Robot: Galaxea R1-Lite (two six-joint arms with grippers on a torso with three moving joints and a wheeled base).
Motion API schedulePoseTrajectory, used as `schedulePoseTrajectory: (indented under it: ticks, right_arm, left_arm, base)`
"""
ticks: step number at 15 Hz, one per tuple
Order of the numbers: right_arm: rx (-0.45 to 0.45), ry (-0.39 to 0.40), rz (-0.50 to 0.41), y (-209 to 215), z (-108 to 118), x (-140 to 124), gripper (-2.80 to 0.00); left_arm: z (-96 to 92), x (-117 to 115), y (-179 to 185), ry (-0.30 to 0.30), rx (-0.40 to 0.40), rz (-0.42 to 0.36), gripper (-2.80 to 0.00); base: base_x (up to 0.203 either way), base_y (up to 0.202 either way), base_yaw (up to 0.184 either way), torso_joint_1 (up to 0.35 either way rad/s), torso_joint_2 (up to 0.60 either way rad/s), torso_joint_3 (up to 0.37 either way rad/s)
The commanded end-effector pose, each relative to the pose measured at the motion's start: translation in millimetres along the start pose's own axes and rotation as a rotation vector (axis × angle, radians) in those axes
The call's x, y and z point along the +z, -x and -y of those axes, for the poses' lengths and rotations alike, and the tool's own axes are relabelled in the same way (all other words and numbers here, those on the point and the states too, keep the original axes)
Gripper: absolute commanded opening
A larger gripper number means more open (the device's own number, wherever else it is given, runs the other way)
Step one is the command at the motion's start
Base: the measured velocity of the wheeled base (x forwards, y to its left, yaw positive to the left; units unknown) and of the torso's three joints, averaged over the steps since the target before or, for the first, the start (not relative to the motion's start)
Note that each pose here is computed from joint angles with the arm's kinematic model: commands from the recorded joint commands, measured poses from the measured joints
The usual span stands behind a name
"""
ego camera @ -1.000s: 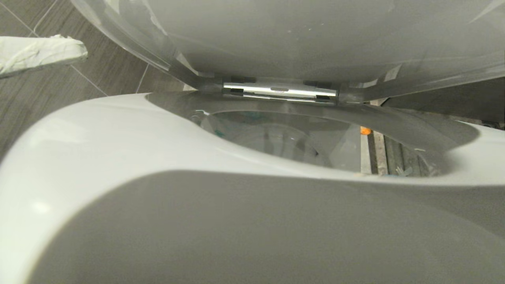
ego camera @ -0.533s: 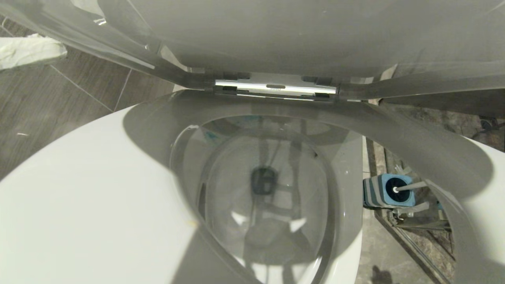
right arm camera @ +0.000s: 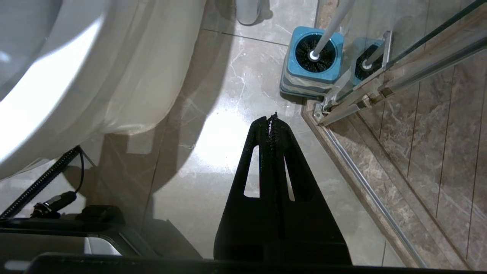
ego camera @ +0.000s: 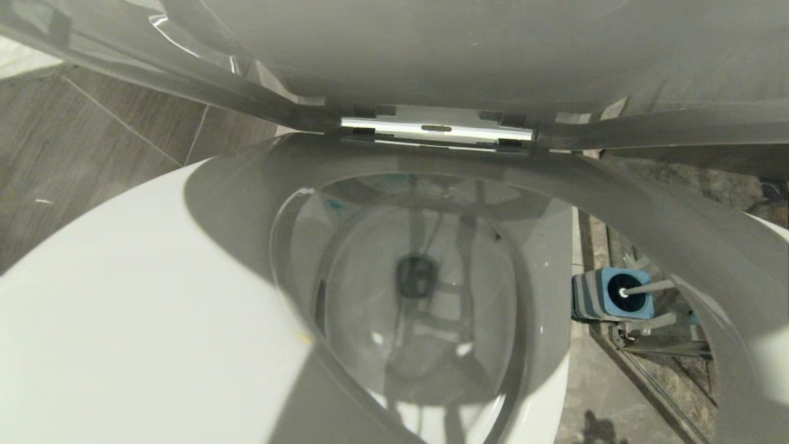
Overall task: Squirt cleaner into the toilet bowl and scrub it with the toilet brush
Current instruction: Close the toilet lid
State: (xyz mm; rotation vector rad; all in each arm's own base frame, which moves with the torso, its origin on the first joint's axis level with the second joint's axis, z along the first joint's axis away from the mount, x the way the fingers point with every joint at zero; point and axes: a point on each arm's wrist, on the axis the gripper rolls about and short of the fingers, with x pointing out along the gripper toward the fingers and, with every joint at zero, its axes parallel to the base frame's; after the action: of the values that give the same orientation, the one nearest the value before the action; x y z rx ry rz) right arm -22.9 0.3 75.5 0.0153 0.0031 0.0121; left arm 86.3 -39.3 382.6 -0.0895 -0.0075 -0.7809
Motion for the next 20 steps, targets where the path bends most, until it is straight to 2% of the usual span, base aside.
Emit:
schedulePoseTrajectory:
  ticks: [1,20]
  right_arm:
    - [0.001,0.0,-0.001,-0.1,0.0,0.0,-2.8]
    - [0.001,0.0,-0.002,-0.1,0.0,0.0,-2.8]
  left_arm:
    - [0.2,0.2,0.3,0.0,-0.003,0.001,-2.8]
    - [-1.1,-9.5,-6.0,0.015,-0.03,-0.04,-2.8]
  base:
    - [0.0,0.0,0.0,0.012,0.0,0.076]
    - [0.0,0.0,0.0,0.001,0.0,0.002]
